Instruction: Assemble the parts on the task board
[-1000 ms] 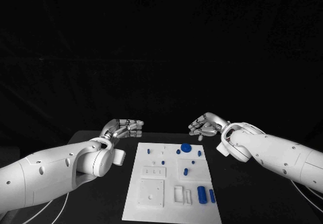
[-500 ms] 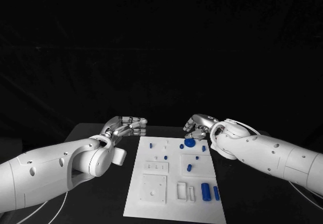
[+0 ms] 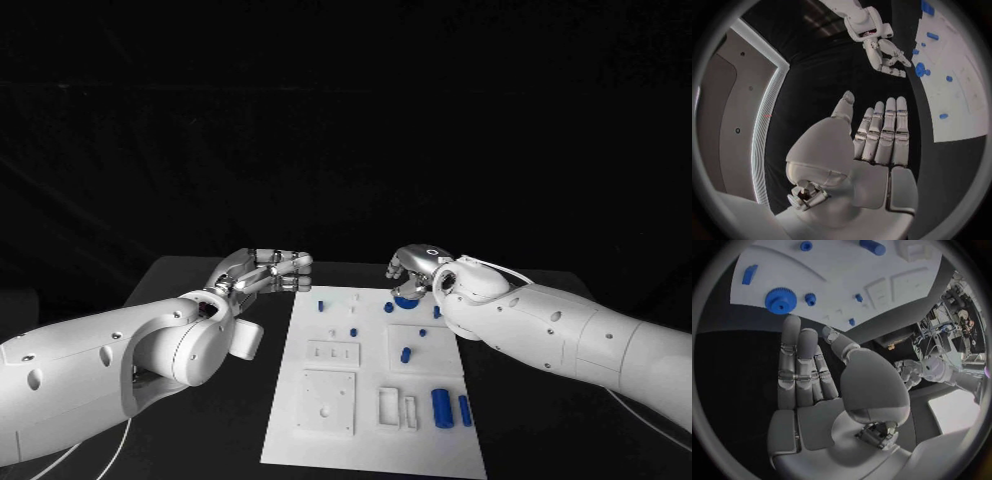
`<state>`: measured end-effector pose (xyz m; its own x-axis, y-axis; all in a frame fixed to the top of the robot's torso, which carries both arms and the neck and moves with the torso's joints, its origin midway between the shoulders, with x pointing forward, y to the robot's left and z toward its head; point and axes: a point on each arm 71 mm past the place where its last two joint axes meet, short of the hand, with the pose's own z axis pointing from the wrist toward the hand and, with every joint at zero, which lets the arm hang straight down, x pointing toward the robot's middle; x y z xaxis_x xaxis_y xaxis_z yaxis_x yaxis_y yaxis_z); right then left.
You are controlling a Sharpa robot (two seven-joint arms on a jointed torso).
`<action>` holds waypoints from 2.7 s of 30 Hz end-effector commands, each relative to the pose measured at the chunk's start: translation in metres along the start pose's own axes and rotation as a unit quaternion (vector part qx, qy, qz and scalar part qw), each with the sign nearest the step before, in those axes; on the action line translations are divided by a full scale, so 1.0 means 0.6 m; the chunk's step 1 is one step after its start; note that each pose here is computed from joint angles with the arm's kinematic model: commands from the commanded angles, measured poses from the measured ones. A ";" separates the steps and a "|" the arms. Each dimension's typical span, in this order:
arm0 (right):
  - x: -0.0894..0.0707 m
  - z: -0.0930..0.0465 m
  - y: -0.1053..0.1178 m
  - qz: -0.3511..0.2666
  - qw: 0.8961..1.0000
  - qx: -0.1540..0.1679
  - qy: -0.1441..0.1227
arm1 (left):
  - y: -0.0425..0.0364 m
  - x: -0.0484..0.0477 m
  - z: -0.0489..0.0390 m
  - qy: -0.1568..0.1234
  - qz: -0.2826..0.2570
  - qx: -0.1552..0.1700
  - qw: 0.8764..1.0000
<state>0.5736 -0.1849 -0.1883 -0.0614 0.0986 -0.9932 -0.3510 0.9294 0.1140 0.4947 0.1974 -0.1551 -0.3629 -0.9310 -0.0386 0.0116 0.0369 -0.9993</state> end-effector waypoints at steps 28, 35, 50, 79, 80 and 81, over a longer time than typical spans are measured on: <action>0.044 0.001 0.002 -0.042 0.999 0.011 0.024 | -0.032 0.019 -0.004 0.037 -0.018 0.002 0.999; 0.045 0.002 -0.003 -0.043 0.999 0.016 0.026 | -0.033 0.022 -0.005 0.048 -0.020 -0.003 0.999; 0.049 0.005 -0.004 -0.049 0.998 0.024 0.033 | -0.035 0.023 -0.006 0.055 -0.021 -0.006 0.998; 0.044 0.001 0.008 -0.055 0.998 0.031 -0.010 | -0.037 0.021 -0.001 0.055 -0.017 -0.006 0.998; 0.042 0.001 0.010 -0.055 0.998 0.030 -0.013 | -0.037 0.021 -0.001 0.055 -0.017 -0.006 0.998; 0.041 0.001 0.012 -0.054 0.998 0.030 -0.017 | -0.037 0.021 -0.001 0.055 -0.017 -0.007 0.998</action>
<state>0.5703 -0.1757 -0.2154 -0.0405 0.0082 -0.9991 -0.3109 0.9502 0.0204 0.4898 0.1873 -0.1354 -0.4476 -0.8942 -0.0073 -0.0182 0.0173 -0.9997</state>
